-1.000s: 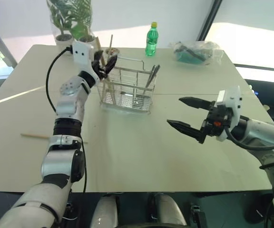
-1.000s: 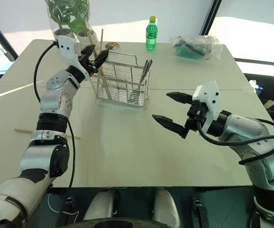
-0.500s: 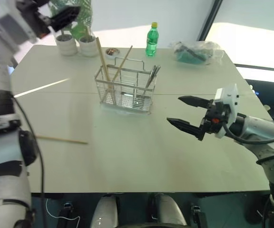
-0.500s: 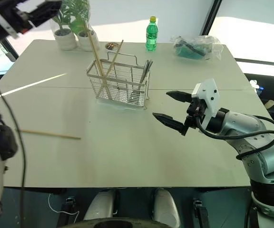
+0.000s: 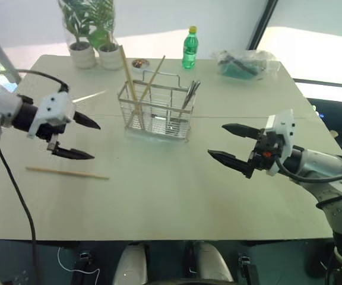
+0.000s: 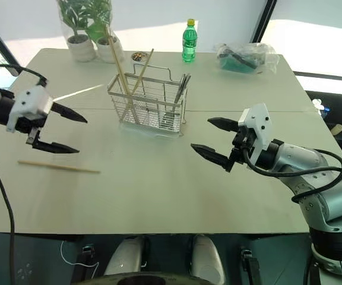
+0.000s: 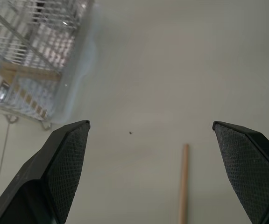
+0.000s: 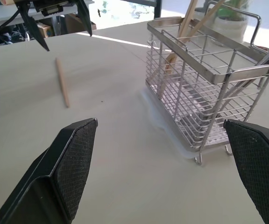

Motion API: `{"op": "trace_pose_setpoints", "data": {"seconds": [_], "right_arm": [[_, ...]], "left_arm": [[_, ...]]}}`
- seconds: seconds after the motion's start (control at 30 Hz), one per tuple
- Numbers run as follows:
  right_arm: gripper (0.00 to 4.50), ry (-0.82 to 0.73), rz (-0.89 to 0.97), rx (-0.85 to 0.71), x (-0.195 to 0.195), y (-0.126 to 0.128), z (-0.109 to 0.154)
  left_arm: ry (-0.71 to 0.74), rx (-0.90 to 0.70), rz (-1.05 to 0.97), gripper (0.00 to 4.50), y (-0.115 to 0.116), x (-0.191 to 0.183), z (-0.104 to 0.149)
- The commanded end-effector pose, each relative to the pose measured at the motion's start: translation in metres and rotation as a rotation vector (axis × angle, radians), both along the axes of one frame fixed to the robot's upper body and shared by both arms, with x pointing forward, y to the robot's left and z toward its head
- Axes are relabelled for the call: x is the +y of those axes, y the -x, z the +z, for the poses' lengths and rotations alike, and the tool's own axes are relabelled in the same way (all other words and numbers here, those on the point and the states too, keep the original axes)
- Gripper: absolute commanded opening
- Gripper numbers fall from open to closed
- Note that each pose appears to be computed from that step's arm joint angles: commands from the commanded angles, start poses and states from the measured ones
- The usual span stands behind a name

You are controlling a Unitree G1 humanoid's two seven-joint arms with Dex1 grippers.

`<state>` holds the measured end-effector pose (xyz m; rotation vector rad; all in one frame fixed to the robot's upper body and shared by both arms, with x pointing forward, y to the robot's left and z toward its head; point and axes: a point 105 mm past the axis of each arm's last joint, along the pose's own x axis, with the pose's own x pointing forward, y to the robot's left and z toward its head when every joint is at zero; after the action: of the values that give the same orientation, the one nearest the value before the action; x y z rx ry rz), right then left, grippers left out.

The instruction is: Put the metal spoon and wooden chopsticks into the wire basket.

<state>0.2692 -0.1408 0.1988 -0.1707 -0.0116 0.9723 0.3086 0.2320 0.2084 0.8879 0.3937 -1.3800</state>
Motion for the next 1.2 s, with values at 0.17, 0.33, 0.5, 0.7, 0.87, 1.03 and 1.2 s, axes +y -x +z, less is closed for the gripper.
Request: {"op": "trace_pose_setpoints", "data": {"seconds": [0.17, 0.33, 0.5, 0.7, 0.87, 1.03, 1.2], "right_arm": [[4.50, -0.019, -0.034, -0.056, -0.001, 0.009, 0.012], [4.50, -0.022, -0.062, -0.060, -0.004, 0.010, 0.013], [4.50, -0.032, -0.078, -0.063, -0.008, 0.009, 0.017], [4.50, 0.023, 0.001, -0.031, -0.002, 0.021, 0.008], [4.50, 0.137, 0.145, 0.046, 0.004, 0.045, -0.015], [4.50, 0.167, 0.179, 0.055, 0.004, 0.049, -0.020], [4.50, 0.148, 0.152, 0.039, 0.002, 0.042, -0.017]], "left_arm": [[-0.107, 0.045, -0.079, 4.46, 0.006, 0.005, -0.036], [-0.141, 0.103, -0.095, 4.46, 0.009, 0.005, -0.065], [-0.210, 0.115, -0.119, 4.46, 0.008, 0.007, -0.089], [-0.253, 0.096, -0.069, 4.46, -0.004, 0.011, -0.098], [-0.276, 0.090, -0.039, 4.46, -0.009, 0.016, -0.097], [-0.277, 0.103, -0.037, 3.93, -0.009, 0.016, -0.098], [-0.272, 0.128, -0.052, 1.74, -0.004, 0.016, -0.098]]}}
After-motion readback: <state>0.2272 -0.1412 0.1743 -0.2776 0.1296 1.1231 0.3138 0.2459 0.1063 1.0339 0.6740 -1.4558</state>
